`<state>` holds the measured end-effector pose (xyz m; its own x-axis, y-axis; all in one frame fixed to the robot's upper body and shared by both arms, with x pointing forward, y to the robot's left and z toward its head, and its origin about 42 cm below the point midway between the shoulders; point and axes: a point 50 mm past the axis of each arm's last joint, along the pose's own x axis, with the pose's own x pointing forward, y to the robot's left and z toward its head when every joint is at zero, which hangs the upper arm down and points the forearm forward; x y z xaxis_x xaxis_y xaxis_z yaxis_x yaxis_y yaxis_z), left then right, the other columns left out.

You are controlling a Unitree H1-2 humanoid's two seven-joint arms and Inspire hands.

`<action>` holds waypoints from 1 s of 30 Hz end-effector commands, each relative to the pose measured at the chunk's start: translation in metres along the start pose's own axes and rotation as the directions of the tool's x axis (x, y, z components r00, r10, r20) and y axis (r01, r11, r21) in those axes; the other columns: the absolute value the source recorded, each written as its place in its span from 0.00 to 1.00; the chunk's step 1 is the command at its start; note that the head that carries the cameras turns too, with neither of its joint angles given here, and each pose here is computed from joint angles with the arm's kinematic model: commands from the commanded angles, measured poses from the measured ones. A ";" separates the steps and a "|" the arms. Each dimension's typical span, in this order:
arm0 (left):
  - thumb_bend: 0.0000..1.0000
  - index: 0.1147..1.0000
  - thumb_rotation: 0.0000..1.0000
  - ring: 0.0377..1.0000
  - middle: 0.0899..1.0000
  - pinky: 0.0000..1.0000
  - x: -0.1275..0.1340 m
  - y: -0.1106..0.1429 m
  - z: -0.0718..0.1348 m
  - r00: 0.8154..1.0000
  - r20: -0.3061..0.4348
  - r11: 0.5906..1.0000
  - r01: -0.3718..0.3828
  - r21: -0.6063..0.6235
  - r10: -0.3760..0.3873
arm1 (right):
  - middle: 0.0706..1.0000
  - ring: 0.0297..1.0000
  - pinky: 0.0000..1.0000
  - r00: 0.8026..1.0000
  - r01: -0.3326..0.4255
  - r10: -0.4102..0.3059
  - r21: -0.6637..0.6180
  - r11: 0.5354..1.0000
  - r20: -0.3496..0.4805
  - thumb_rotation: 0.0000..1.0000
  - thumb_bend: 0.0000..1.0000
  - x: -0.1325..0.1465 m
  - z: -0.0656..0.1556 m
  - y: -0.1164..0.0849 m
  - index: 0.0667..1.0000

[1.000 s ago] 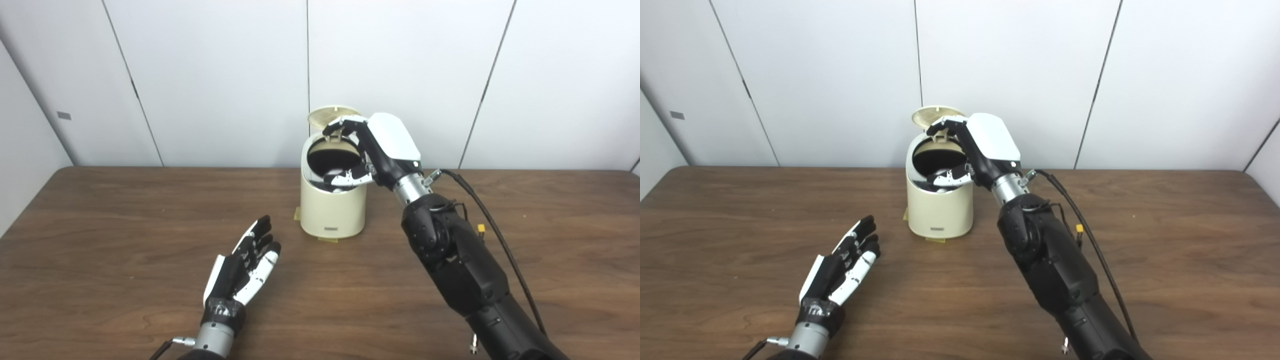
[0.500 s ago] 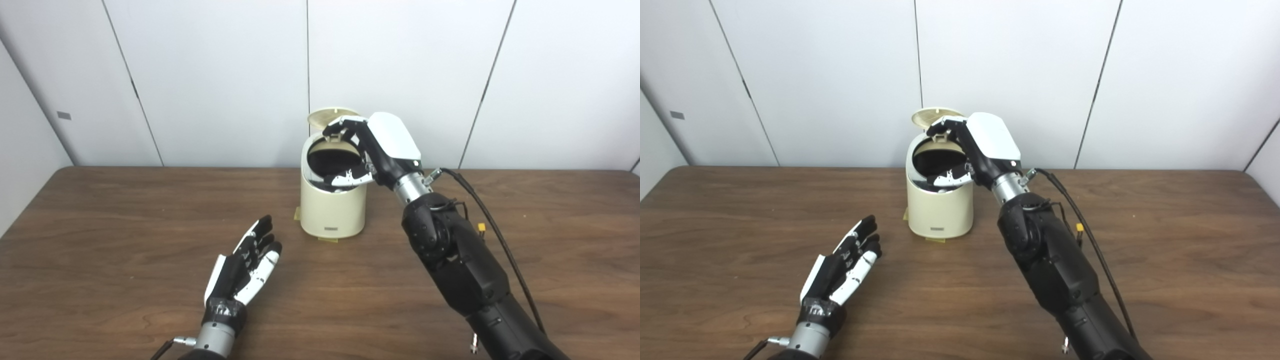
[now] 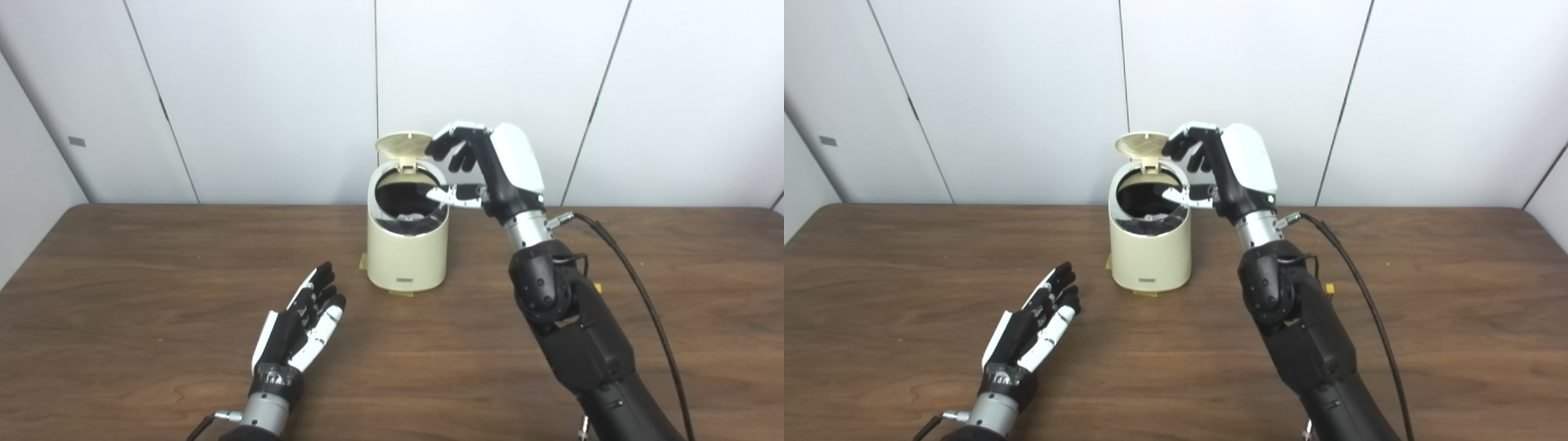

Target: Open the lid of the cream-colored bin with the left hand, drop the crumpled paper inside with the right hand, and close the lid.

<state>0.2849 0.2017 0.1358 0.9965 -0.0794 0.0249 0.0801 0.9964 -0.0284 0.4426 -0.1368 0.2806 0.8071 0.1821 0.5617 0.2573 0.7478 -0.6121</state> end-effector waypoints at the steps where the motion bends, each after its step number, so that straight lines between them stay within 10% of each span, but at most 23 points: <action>1: 0.35 0.97 0.43 0.94 0.94 0.91 0.018 -0.001 0.017 0.998 0.064 0.999 -0.021 -0.035 0.023 | 0.47 0.38 0.33 0.997 0.072 -0.073 0.028 0.997 0.019 0.00 0.50 0.005 0.002 -0.015 0.47; 8: 0.35 0.98 0.56 0.96 0.96 0.95 0.065 0.027 0.034 0.994 0.063 0.994 -0.082 -0.071 0.086 | 0.46 0.40 0.33 0.986 0.108 -0.090 0.123 0.987 -0.142 0.00 0.50 -0.029 -0.028 -0.022 0.46; 18: 0.36 0.98 0.68 0.95 0.96 0.94 0.124 0.046 0.094 0.991 0.118 0.995 -0.069 0.074 0.060 | 0.44 0.49 0.46 0.911 0.180 -0.016 0.362 0.915 -0.413 0.01 0.52 -0.094 -0.054 -0.045 0.49; 22: 0.37 1.00 0.76 0.98 0.98 0.96 0.139 0.043 0.112 0.995 0.103 0.992 -0.017 0.129 0.004 | 0.65 0.62 0.55 0.888 0.208 0.034 0.466 0.860 -0.459 0.16 0.50 -0.119 -0.054 -0.042 0.46; 23: 0.37 1.00 0.75 0.98 0.98 0.96 0.143 0.042 0.116 0.995 0.103 0.991 -0.013 0.135 -0.001 | 0.70 0.67 0.59 0.883 0.207 0.046 0.476 0.855 -0.467 0.40 0.54 -0.125 -0.054 -0.040 0.62; 26: 0.45 0.97 0.71 0.98 0.97 0.96 0.152 0.040 0.123 0.995 0.100 0.988 -0.004 0.153 -0.012 | 0.81 0.77 0.67 0.866 0.223 0.100 0.558 0.800 -0.489 0.68 0.56 -0.140 -0.054 -0.035 0.78; 30: 0.47 0.96 0.74 0.98 0.97 0.96 0.164 0.036 0.134 0.995 0.084 0.978 0.032 0.206 -0.051 | 0.88 0.88 0.82 0.850 0.249 0.166 0.660 0.709 -0.500 0.78 0.60 -0.157 -0.051 -0.027 0.86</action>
<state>0.4360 0.2321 0.2408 0.9938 -0.1049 0.0365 0.0988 0.9851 0.1410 0.3328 -0.2216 0.1618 0.9976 -0.0658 0.0212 0.0651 0.9973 0.0342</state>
